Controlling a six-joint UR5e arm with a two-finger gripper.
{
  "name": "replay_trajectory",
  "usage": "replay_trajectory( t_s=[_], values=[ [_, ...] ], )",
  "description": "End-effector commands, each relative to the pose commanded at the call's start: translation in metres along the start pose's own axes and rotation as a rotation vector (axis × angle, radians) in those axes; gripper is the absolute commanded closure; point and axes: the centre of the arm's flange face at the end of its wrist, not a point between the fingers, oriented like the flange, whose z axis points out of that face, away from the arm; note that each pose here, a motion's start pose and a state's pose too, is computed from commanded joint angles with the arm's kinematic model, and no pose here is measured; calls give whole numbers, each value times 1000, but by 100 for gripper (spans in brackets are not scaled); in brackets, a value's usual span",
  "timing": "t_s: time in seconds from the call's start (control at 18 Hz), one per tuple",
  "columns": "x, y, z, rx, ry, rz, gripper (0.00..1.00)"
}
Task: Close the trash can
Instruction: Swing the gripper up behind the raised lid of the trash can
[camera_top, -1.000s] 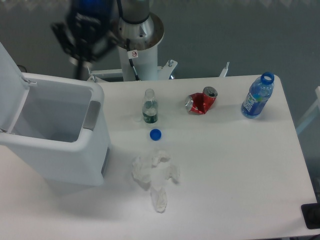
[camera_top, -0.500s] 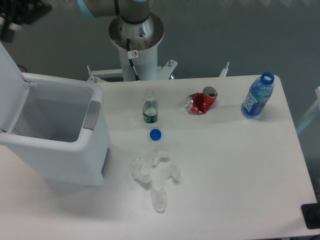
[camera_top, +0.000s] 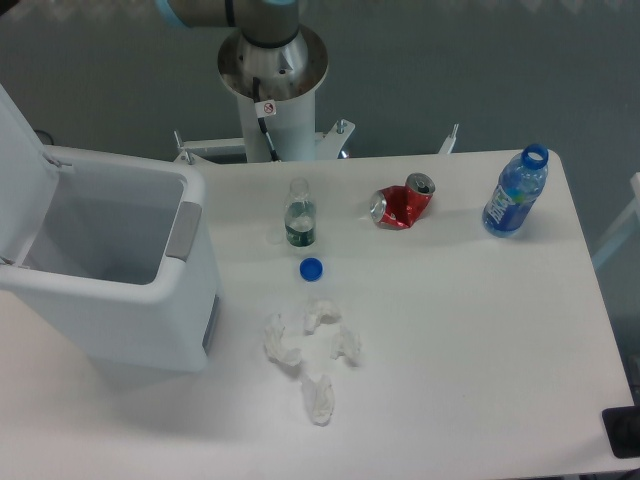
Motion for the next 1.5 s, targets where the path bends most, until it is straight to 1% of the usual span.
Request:
replay_trajectory(
  t_s=[0.33,0.44,0.72,1.06,1.5],
  values=[
    [13,1,48,-116,-25,40,97],
    [15,1,57,-142,-38,40,97],
    [15,0,55,-152,-61,38,97],
    [9,-2,42,-166,-144,-2,97],
    [4,6,50,-200,-167,-17,97]
  ],
)
